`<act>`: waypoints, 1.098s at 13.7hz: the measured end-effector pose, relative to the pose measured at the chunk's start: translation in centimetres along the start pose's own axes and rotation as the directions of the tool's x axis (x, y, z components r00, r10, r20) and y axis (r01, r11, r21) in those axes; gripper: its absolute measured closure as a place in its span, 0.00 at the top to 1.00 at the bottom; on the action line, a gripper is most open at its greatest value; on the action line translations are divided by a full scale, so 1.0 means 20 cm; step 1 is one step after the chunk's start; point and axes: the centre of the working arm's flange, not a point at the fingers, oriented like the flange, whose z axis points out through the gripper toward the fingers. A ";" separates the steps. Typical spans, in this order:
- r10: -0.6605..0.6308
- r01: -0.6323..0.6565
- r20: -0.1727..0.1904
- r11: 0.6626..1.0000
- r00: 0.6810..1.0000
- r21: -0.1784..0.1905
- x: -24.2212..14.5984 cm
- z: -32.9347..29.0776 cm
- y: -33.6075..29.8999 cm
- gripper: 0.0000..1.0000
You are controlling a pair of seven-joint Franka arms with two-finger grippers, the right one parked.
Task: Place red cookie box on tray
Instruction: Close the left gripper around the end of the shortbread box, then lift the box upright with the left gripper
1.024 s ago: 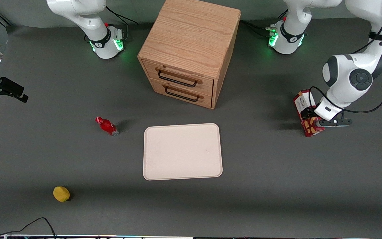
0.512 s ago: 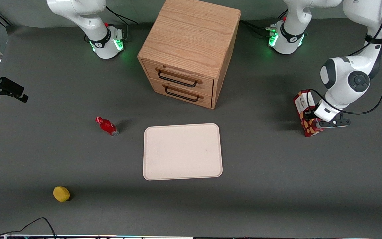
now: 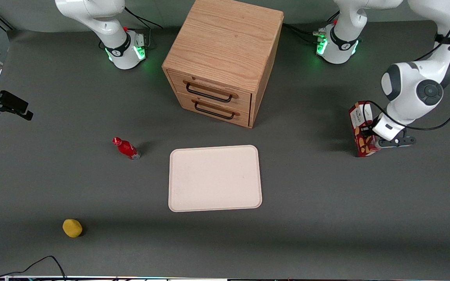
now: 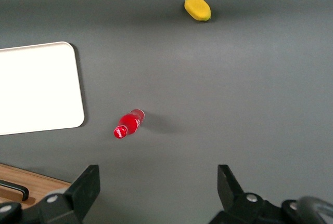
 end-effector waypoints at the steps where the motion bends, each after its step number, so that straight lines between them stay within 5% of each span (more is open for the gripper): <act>1: 0.004 -0.003 0.025 1.000 1.000 -0.012 -0.01 -0.10 0.01 0.19; 4: 0.028 -0.025 0.097 0.999 0.995 -0.040 0.02 -0.51 0.06 0.18; 9: 0.083 -0.077 0.152 0.996 0.985 -0.043 0.07 -1.28 0.21 0.18; 15: 0.065 -0.057 0.148 0.997 0.987 -0.056 0.06 -1.55 0.44 0.18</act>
